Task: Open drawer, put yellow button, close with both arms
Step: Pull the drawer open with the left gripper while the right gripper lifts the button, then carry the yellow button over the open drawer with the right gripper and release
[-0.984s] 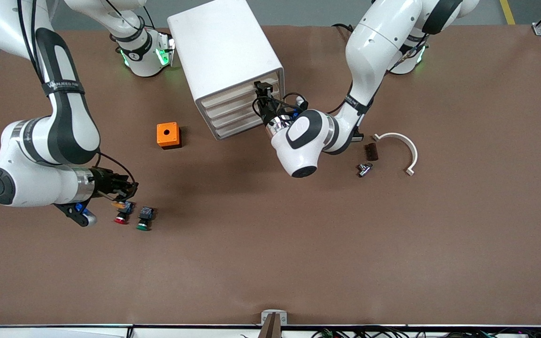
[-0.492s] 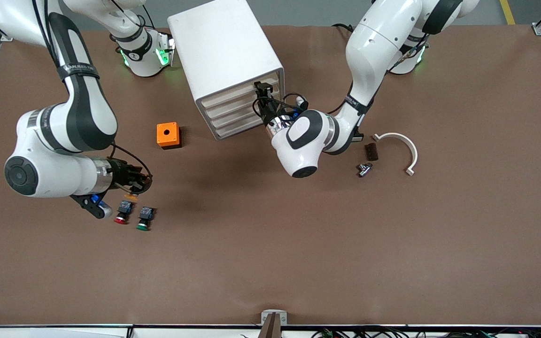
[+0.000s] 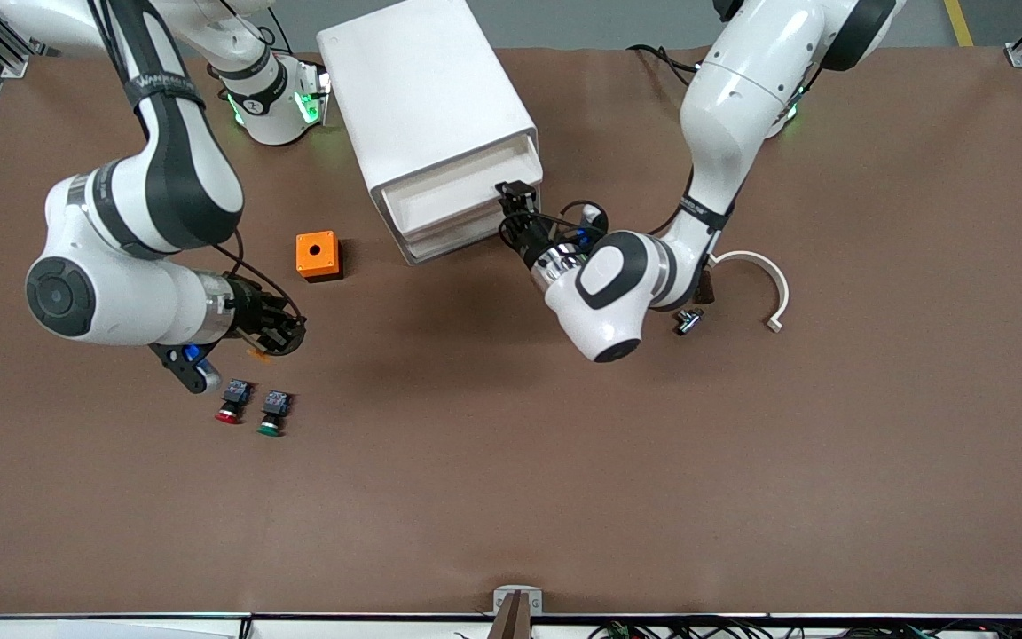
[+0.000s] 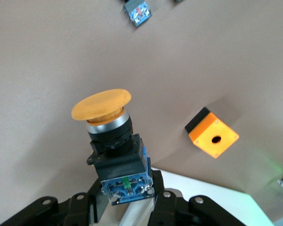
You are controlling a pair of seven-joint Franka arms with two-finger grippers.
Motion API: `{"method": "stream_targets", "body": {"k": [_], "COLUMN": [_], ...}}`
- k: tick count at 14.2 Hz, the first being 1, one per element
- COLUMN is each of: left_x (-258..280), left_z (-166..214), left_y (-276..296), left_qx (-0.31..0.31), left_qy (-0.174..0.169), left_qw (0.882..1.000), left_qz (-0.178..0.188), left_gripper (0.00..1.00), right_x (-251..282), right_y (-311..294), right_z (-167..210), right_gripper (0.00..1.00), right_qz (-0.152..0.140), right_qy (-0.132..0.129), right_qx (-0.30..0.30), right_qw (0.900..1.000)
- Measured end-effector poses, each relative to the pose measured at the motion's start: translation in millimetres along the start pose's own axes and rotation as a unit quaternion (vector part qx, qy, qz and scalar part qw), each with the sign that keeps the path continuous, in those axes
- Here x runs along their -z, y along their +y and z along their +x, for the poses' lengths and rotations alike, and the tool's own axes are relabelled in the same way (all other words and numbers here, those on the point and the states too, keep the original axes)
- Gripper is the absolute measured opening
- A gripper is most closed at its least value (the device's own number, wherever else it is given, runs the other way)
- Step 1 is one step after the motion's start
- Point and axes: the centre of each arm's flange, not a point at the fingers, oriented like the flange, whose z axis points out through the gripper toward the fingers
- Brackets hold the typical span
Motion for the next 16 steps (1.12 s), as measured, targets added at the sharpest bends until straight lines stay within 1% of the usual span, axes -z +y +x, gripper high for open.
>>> {"method": "stream_targets", "body": {"k": [2, 4, 6, 7, 9, 12, 14, 16], "left_x": [16, 28, 40, 47, 61, 76, 85, 92], "left_z": [5, 8, 10, 12, 16, 21, 25, 28], "left_y": [2, 2, 3, 3, 4, 5, 6, 8], "left_qx": [0.002, 0.003, 0.002, 0.002, 0.003, 0.005, 0.005, 0.004], "left_qy": [-0.013, -0.023, -0.033, -0.039, -0.049, -0.060, -0.067, -0.073], "left_qw": [1.000, 1.000, 0.999, 0.999, 0.999, 0.998, 0.997, 0.997], "left_qz": [-0.002, -0.007, -0.012, -0.015, -0.021, -0.029, -0.033, -0.038], "left_gripper": [0.15, 0.15, 0.15, 0.15, 0.15, 0.15, 0.16, 0.18], "right_x": [12, 20, 17, 13, 5, -9, -17, -28], "right_y": [-5, -6, -11, -17, -27, -45, -56, -67], "right_z": [-26, -49, -71, -83, -110, -158, -189, -218], "right_gripper": [0.41, 0.41, 0.41, 0.41, 0.41, 0.41, 0.41, 0.41], "right_qz": [0.004, 0.003, -0.004, -0.005, -0.011, -0.017, -0.009, 0.006], "right_qy": [0.006, 0.007, -0.006, -0.016, -0.021, -0.012, -0.005, 0.002], "right_qx": [-0.022, -0.036, -0.038, -0.048, -0.080, -0.114, -0.134, -0.153], "right_qw": [1.000, 0.999, 0.999, 0.999, 0.997, 0.993, 0.991, 0.988]}}
